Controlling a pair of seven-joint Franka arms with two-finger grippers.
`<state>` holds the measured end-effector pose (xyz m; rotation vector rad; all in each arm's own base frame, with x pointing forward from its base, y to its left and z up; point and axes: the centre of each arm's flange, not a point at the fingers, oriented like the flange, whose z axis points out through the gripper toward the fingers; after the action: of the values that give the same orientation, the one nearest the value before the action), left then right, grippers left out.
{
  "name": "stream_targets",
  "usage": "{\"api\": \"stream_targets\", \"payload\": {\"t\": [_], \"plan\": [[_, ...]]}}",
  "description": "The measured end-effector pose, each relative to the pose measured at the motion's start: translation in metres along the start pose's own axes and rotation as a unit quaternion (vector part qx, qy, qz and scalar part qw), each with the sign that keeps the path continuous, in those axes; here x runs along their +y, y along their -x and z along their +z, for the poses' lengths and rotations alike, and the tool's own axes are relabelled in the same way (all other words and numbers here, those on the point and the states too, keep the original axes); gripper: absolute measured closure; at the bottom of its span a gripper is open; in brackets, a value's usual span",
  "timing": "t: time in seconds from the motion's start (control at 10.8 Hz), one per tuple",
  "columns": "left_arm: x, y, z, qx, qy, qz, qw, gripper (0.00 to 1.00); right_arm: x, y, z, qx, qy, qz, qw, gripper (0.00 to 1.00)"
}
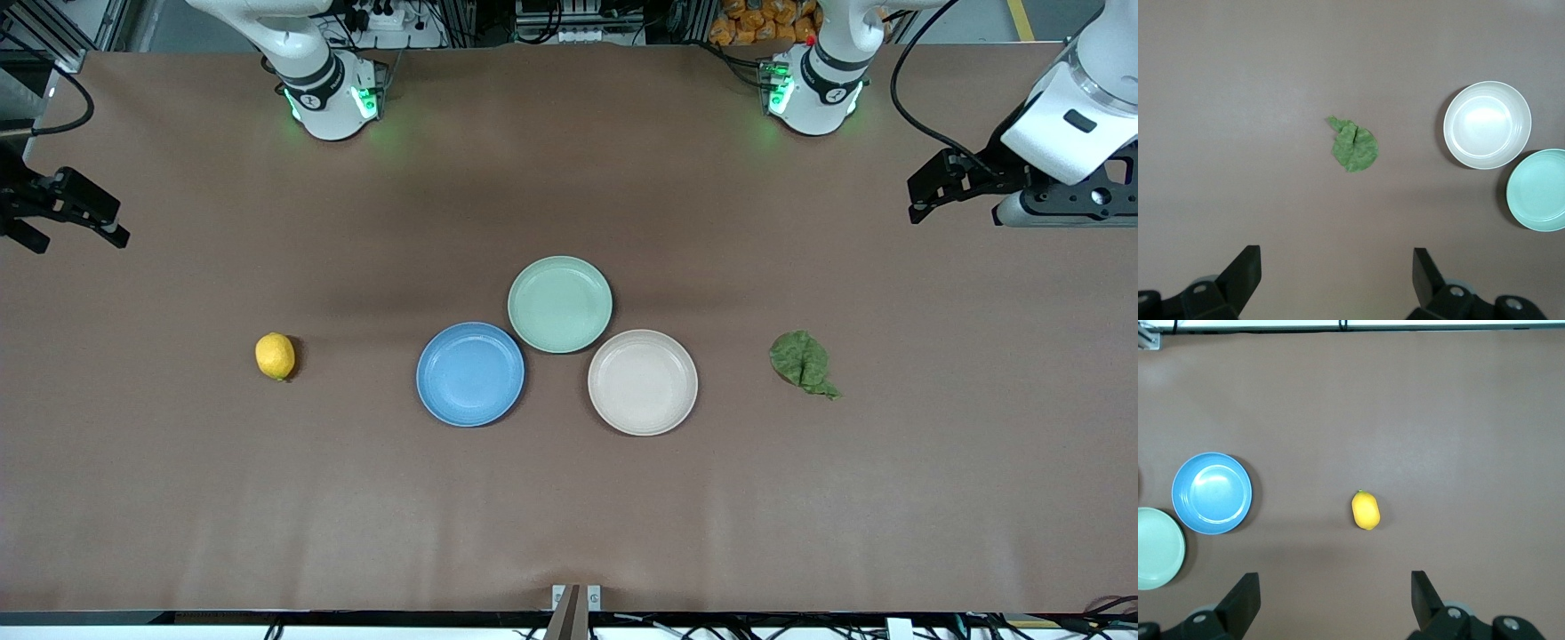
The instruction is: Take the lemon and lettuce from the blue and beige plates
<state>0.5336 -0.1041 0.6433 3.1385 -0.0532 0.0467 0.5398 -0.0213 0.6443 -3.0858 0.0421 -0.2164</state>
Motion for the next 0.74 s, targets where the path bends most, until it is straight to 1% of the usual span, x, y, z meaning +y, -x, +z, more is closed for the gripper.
{"api": "stream_targets", "payload": {"t": [0.19, 0.46, 0.56, 0.74], "plan": [[0.0000, 0.0000, 0.0000, 0.000, 0.000, 0.000, 1.000, 0.00, -0.0015, 0.0015, -0.0066, 0.000, 0.000, 0.027, 1.000, 0.00], [0.0000, 0.0000, 0.0000, 0.000, 0.000, 0.000, 1.000, 0.00, -0.0044, 0.0019, -0.0089, -0.001, 0.000, 0.028, 1.000, 0.00], [0.0000, 0.0000, 0.0000, 0.000, 0.000, 0.000, 1.000, 0.00, -0.0064, 0.0034, -0.0098, -0.009, 0.000, 0.028, 1.000, 0.00], [0.0000, 0.0000, 0.0000, 0.000, 0.000, 0.000, 1.000, 0.00, -0.0080, 0.0050, -0.0106, -0.038, 0.007, 0.026, 0.999, 0.00]]}}
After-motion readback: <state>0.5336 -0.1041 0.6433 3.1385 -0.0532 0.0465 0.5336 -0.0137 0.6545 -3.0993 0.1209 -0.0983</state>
